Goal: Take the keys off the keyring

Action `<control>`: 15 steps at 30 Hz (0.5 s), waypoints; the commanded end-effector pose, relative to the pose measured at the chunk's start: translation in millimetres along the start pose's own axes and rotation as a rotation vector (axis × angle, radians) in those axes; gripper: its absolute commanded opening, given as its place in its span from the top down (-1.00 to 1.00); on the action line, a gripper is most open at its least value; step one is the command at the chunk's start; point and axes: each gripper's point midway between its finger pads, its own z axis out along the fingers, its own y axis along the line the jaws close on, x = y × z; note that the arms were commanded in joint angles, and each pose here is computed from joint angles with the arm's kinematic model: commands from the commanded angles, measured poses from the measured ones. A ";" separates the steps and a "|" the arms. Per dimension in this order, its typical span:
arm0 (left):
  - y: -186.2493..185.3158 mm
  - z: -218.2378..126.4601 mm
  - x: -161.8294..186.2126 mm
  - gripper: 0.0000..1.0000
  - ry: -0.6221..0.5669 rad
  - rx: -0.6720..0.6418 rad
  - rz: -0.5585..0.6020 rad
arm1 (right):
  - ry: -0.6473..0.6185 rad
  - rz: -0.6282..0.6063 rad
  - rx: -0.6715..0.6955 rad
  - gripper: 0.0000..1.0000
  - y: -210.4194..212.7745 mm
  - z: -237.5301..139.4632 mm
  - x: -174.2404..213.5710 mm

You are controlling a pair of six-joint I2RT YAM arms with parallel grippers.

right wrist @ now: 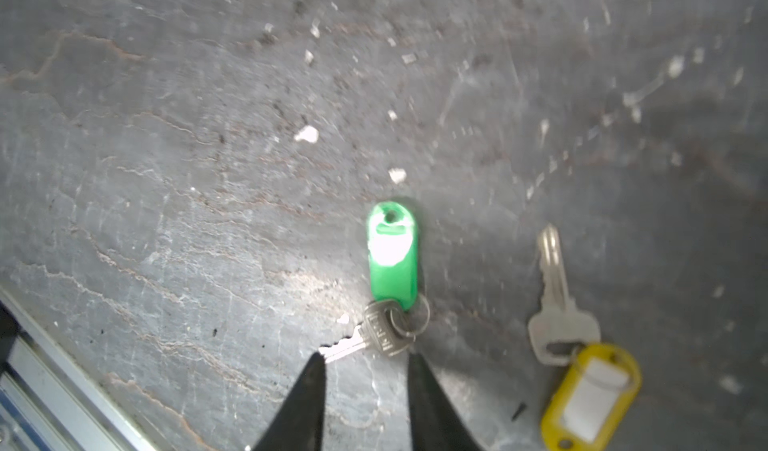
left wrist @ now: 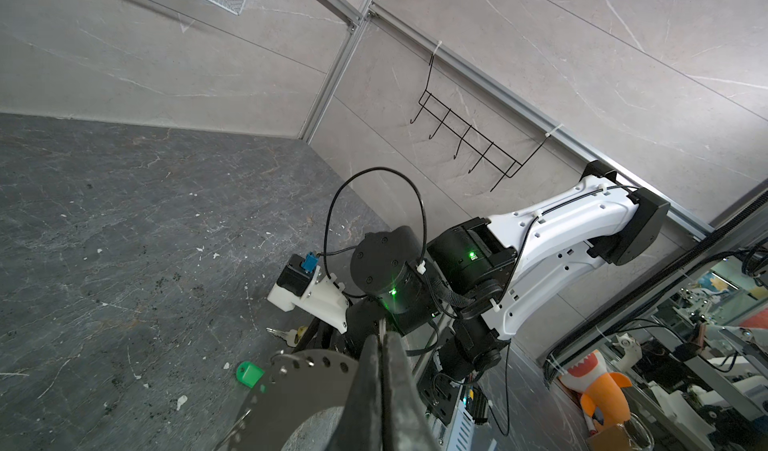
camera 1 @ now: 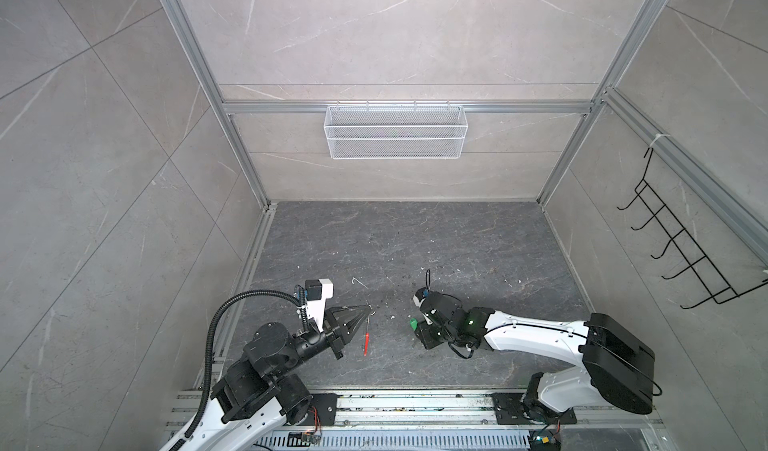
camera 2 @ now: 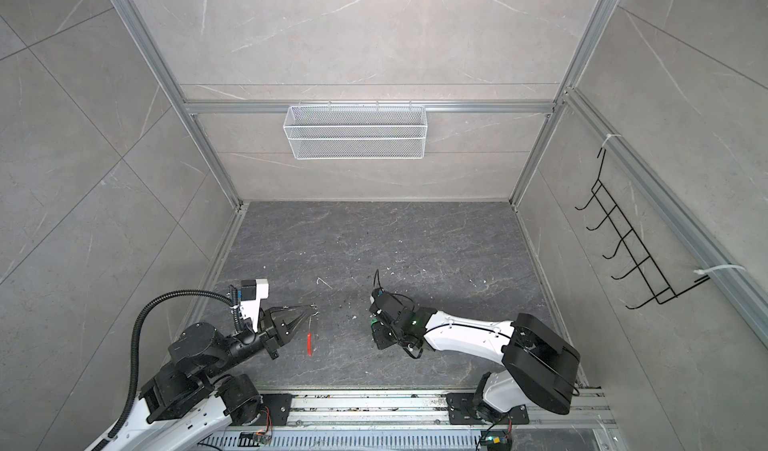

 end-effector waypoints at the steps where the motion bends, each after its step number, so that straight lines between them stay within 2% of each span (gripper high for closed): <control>1: -7.1 -1.8 -11.4 1.00 -0.052 0.031 -0.005 | -0.064 -0.015 -0.039 0.14 11.2 -11.8 -23.7; 8: -5.3 0.5 -9.5 1.00 -0.048 0.027 -0.007 | -0.160 -0.047 -0.088 0.07 24.0 -49.1 -50.6; 15: -6.8 2.4 -13.0 1.00 -0.050 0.027 -0.002 | -0.307 -0.099 -0.213 0.06 48.4 -110.0 -76.0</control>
